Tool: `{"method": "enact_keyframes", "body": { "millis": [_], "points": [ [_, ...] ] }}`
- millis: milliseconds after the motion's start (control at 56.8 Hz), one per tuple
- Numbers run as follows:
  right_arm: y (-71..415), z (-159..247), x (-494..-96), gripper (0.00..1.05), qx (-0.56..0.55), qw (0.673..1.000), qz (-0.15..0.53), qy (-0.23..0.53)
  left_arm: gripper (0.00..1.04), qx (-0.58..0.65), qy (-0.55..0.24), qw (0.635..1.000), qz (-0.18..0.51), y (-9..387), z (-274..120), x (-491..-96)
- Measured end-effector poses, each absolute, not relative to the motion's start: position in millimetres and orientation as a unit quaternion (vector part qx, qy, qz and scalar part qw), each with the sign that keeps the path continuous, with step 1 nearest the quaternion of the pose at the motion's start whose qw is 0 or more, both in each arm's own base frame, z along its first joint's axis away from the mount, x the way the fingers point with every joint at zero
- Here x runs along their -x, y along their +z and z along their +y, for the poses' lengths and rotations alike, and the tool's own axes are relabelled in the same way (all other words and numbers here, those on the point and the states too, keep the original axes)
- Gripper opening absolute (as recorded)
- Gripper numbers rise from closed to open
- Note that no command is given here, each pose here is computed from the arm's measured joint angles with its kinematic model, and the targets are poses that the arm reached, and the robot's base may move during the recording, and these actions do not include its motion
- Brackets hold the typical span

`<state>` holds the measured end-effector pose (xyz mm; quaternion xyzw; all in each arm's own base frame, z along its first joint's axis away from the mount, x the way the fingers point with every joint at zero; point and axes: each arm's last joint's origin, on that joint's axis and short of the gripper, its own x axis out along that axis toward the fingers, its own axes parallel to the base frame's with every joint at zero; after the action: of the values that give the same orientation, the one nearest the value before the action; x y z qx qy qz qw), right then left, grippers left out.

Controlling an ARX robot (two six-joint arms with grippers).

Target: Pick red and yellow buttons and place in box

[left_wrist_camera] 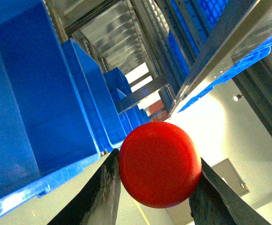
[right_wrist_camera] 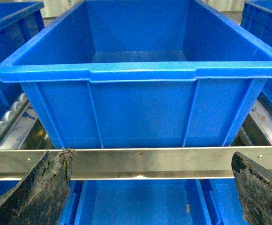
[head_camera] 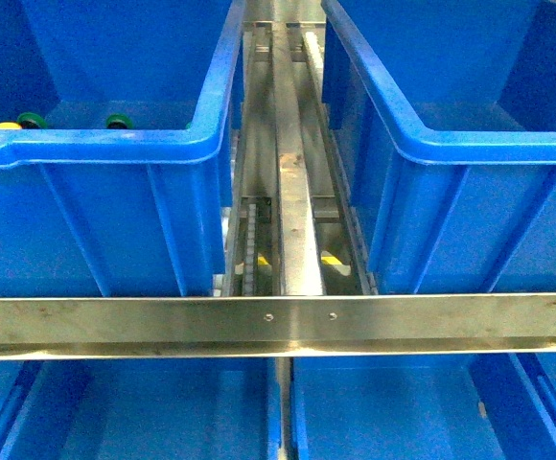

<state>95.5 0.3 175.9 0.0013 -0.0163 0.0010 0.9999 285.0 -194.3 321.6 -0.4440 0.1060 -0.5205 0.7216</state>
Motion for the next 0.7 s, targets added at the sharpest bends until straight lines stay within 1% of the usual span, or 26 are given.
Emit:
{"method": "enact_keyframes", "body": {
  "millis": [106, 141, 176, 194, 211, 229, 264, 352, 405, 458, 493, 581, 599, 634, 687, 704],
  "points": [
    [175.9, 0.3, -95.5, 0.99, -0.001, 1.000, -0.016, 0.001, 0.33, 0.444, -0.516, 0.724, 0.114, 315.7, -199.6, -287.7],
    [175.7, 0.1, -96.2, 0.99, 0.003, 1.000, -0.018, -0.012, 0.33, 0.444, -0.515, 0.724, 0.115, 314.9, -200.8, -287.6],
    [182.2, -1.0, -99.7, 0.99, 0.017, 0.996, -0.046, -0.076, 0.33, 0.444, -0.516, 0.723, 0.115, 314.9, -201.9, -286.8],
    [185.8, -1.9, -100.7, 0.99, 0.019, 0.993, -0.057, -0.097, 0.33, 0.444, -0.517, 0.723, 0.115, 314.9, -202.3, -286.6],
    [192.3, -4.1, -103.9, 0.99, 0.025, 0.987, -0.078, -0.140, 0.33, 0.443, -0.519, 0.722, 0.116, 315.0, -202.7, -286.1],
    [194.0, -4.9, -104.6, 0.99, 0.026, 0.985, -0.083, -0.150, 0.33, 0.442, -0.520, 0.722, 0.115, 315.4, -203.1, -285.5],
    [204.9, -10.3, -110.9, 0.99, 0.043, 0.971, -0.106, -0.209, 0.33, 0.441, -0.521, 0.721, 0.114, 316.3, -203.8, -284.4],
    [243.4, -21.5, -129.3, 0.99, 0.049, 0.954, -0.158, -0.248, 0.33, 0.438, -0.526, 0.720, 0.113, 318.7, -204.3, -281.9],
    [267.7, -25.9, -140.3, 0.99, 0.038, 0.955, -0.171, -0.240, 0.33, 0.436, -0.528, 0.720, 0.110, 320.7, -204.0, -280.2],
    [298.0, -31.9, -153.0, 0.99, 0.000, 0.961, -0.170, -0.220, 0.33, 0.435, -0.528, 0.721, 0.110, 322.5, -203.2, -279.1],
    [310.0, -35.0, -157.4, 0.99, -0.031, 0.962, -0.168, -0.214, 0.33, 0.434, -0.528, 0.722, 0.108, 324.3, -202.5, -278.0],
    [334.7, -42.4, -169.3, 0.99, -0.156, 0.961, -0.150, -0.172, 0.33, 0.432, -0.529, 0.723, 0.104, 328.0, -200.9, -275.6],
    [339.2, -43.4, -173.4, 0.99, -0.214, 0.954, -0.146, -0.150, 0.33, 0.431, -0.529, 0.724, 0.104, 328.3, -200.8, -275.4],
    [341.7, -43.2, -179.4, 0.99, -0.275, 0.943, -0.141, -0.120, 0.33, 0.429, -0.530, 0.724, 0.103, 328.9, -201.0, -274.6],
    [340.4, -41.6, -187.0, 0.99, -0.361, 0.919, -0.133, -0.087, 0.33, 0.425, -0.530, 0.726, 0.106, 328.4, -202.6, -273.9],
    [338.7, -40.2, -190.4, 0.99, -0.395, 0.906, -0.127, -0.078, 0.33, 0.424, -0.530, 0.726, 0.107, 328.3, -203.1, -273.6]
  ]
}}
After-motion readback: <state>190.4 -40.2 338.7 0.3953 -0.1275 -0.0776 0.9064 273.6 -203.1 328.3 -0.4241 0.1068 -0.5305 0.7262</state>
